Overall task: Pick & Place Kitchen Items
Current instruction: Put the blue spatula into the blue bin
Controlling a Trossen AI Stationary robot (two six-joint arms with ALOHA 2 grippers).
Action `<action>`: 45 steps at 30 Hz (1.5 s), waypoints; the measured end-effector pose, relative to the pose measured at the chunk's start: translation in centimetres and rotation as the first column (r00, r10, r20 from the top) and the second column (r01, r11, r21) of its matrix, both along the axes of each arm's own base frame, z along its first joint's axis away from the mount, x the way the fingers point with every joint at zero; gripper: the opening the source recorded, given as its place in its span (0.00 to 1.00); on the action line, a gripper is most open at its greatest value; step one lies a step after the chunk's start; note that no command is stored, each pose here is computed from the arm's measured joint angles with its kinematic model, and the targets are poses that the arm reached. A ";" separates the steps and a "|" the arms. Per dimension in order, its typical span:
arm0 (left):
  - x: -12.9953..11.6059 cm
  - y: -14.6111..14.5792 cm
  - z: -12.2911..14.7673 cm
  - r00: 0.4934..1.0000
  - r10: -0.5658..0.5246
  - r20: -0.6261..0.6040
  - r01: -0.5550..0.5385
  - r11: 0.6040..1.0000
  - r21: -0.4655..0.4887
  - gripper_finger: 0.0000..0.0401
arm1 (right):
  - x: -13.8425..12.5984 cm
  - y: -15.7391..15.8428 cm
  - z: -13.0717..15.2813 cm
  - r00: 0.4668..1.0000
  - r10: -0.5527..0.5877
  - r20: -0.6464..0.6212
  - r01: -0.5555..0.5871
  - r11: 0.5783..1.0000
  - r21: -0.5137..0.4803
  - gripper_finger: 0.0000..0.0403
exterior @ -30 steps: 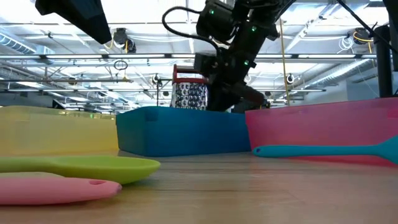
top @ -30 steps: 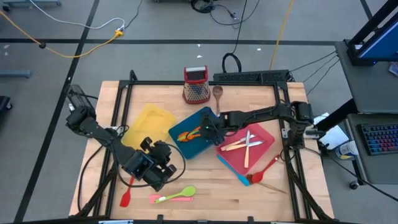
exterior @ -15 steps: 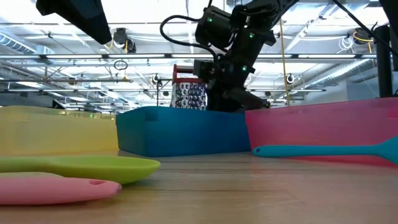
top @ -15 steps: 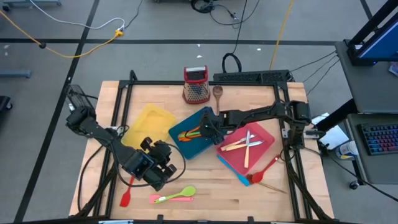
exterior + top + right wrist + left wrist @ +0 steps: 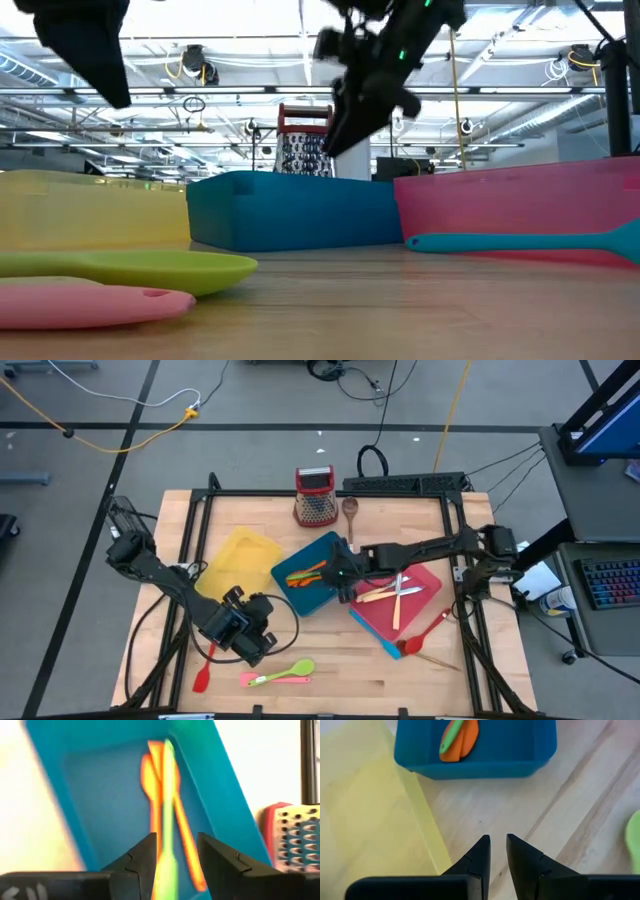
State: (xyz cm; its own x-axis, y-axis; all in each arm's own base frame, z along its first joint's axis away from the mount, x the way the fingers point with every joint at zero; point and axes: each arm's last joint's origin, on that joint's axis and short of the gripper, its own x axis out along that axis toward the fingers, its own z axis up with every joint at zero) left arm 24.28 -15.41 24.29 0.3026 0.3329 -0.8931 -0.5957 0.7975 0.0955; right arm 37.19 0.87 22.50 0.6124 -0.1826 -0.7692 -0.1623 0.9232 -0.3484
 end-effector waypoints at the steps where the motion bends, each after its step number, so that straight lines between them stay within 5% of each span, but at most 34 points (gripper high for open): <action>1: 0.0 0.0 -0.3 1.000 -0.006 0.001 0.006 1.000 -0.001 0.17 | -0.2 0.6 0.5 1.000 -0.004 0.018 0.003 1.000 0.018 0.34; 8: -0.1 0.1 -1.3 1.000 -0.016 -0.003 0.016 1.000 0.000 0.17 | -1.4 5.5 2.4 0.991 0.100 0.091 -0.105 0.993 0.050 0.35; 12: 0.4 -0.4 -1.3 0.987 -0.159 -0.012 0.158 0.987 -0.016 0.17 | -1.7 8.3 2.8 0.974 0.183 0.133 -0.191 0.980 0.050 0.36; 18: 1.8 -2.7 -0.7 0.834 -0.542 0.104 0.549 0.833 -0.065 0.17 | -1.7 11.0 3.6 0.936 0.253 0.246 -0.272 0.961 0.048 0.36; 22: 2.7 -3.3 -0.2 0.734 -0.657 0.173 0.664 0.747 0.020 0.17 | -1.3 11.7 4.5 0.909 0.204 0.363 -0.259 0.960 0.109 0.35; 26: 2.9 -3.1 -0.1 0.674 -0.727 0.133 0.723 0.686 0.082 0.17 | -1.5 12.1 4.3 0.916 0.204 0.345 -0.258 0.959 0.119 0.38; 35: 3.5 -2.2 -0.1 0.692 -0.710 0.130 0.706 0.703 0.087 0.17 | -3.1 13.7 3.1 0.981 -0.020 0.195 -0.056 0.925 0.376 0.52; 45: 4.3 -0.8 -0.1 0.726 -0.675 0.132 0.670 0.737 0.086 0.17 | -6.7 17.8 1.9 0.983 -0.178 -0.042 0.173 0.832 0.528 0.51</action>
State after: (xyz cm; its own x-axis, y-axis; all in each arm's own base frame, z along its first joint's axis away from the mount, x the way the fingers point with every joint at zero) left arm 28.59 -16.25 24.18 0.5812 0.0177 -0.8136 0.0872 0.9927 0.0839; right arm 30.49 18.64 24.37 0.6159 0.1439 -0.7746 0.0205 0.9799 0.1983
